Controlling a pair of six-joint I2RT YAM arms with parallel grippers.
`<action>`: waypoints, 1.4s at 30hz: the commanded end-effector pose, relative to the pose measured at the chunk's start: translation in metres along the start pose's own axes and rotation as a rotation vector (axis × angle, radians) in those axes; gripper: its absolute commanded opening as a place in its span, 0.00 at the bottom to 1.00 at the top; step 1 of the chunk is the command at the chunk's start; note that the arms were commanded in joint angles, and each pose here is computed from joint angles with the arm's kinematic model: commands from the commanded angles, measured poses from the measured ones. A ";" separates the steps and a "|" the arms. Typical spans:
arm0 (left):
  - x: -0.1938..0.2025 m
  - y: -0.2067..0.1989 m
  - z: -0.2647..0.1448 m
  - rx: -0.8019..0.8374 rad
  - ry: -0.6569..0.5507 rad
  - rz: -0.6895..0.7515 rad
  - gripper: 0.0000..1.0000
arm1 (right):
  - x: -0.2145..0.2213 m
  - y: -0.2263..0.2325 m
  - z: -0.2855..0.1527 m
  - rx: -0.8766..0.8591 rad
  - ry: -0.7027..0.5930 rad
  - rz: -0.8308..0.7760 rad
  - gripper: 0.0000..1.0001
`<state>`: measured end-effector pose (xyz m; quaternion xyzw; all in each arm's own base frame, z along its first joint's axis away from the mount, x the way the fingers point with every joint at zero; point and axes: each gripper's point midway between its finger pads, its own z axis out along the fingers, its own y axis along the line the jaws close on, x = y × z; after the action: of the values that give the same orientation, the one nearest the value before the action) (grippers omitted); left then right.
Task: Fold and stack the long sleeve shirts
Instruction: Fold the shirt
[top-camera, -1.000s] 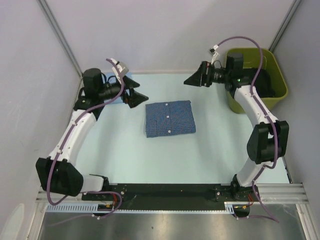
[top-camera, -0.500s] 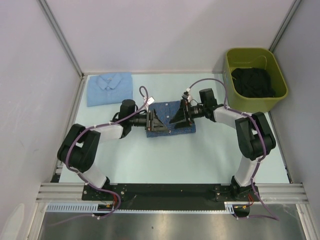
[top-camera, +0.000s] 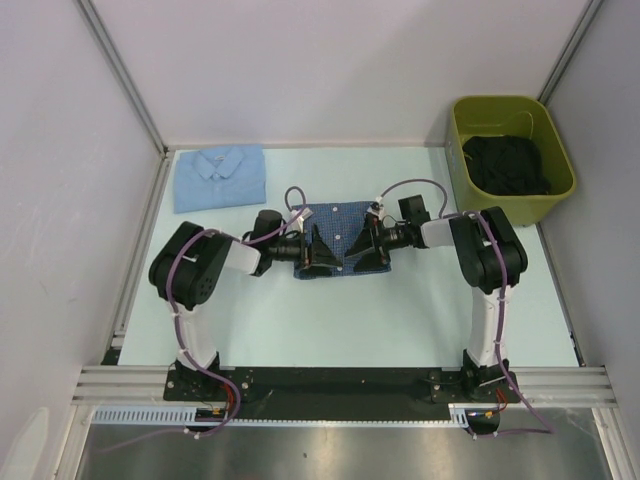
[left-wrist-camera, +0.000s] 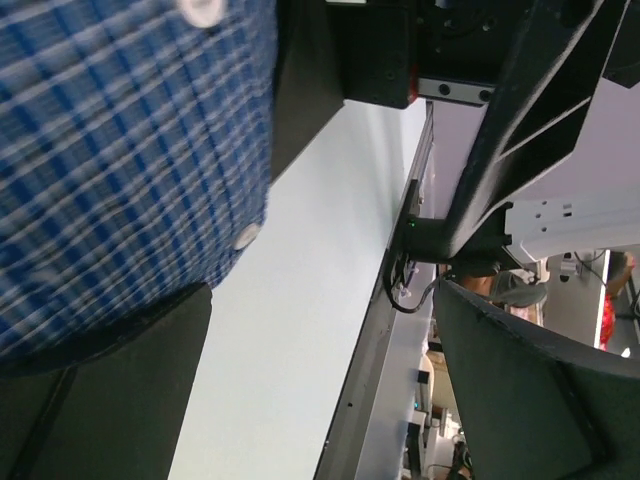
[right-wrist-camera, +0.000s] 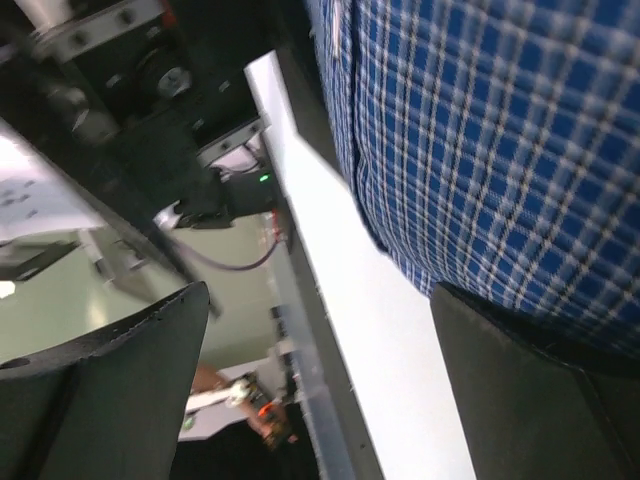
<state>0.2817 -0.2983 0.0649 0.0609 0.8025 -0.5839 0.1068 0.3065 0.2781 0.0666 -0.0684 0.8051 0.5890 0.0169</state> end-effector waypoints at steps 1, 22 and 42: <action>-0.001 0.039 -0.012 -0.096 -0.041 -0.052 0.99 | 0.002 -0.041 -0.014 0.041 -0.032 0.061 1.00; 0.006 -0.048 -0.071 0.001 -0.010 0.306 0.99 | -0.029 0.075 -0.068 -0.041 -0.111 -0.161 1.00; -0.067 0.084 -0.046 -0.312 -0.154 -0.063 0.99 | -0.099 -0.050 -0.043 0.081 -0.237 0.035 1.00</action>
<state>0.3686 -0.2702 0.0534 0.0195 0.8332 -0.5240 0.1756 0.4022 0.2655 0.0661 -0.0212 0.7882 0.6094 0.0832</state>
